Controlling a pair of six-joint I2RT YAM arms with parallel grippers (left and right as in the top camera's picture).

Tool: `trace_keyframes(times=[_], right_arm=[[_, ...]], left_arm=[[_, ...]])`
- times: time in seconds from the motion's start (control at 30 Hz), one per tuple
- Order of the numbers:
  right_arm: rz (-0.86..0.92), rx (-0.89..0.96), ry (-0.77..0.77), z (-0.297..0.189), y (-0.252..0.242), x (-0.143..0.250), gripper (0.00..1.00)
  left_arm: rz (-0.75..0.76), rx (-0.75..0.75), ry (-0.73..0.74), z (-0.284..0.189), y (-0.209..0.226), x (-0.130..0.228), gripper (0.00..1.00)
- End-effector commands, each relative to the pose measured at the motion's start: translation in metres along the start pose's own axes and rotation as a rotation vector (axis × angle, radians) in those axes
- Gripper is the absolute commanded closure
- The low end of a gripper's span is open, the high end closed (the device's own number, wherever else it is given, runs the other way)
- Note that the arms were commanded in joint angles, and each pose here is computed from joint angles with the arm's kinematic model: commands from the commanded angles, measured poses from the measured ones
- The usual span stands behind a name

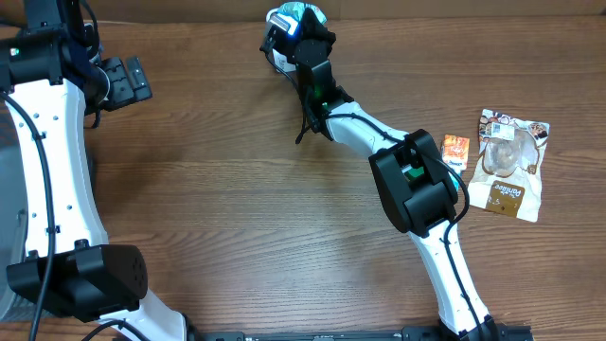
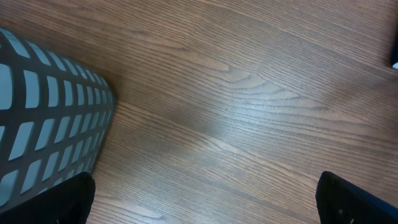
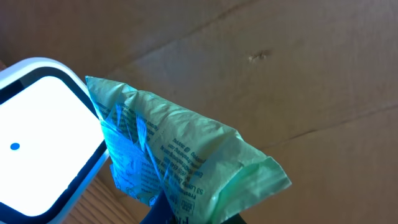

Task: Scan the item barcode
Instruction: 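Hold the tissue pack's barcode up to the white scanner, then carry the tissue pack right and drop it beside the jar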

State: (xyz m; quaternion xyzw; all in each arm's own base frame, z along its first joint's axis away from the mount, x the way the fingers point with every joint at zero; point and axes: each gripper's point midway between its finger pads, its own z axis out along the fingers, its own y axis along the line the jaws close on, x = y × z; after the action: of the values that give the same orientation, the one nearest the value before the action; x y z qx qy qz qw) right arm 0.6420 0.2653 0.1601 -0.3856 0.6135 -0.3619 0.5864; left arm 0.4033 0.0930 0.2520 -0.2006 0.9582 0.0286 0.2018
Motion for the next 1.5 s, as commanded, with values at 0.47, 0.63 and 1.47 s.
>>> trace_keyframes(times=[0.47,0.63,1.47], right_arm=[[0.277,-0.015,0.007,-0.058,-0.150,-0.053,0.96],[0.542,-0.140,0.103,-0.114,-0.193,-0.045,0.96],[1.243,-0.678,1.159,-0.277,-0.137,0.252,0.96]], left_arm=[[0.021,0.002,-0.038,-0.014,0.001,-0.004,0.00],[0.021,0.002,-0.038,-0.014,0.001,-0.004,0.00],[0.021,0.002,-0.038,-0.014,0.001,-0.004,0.00]])
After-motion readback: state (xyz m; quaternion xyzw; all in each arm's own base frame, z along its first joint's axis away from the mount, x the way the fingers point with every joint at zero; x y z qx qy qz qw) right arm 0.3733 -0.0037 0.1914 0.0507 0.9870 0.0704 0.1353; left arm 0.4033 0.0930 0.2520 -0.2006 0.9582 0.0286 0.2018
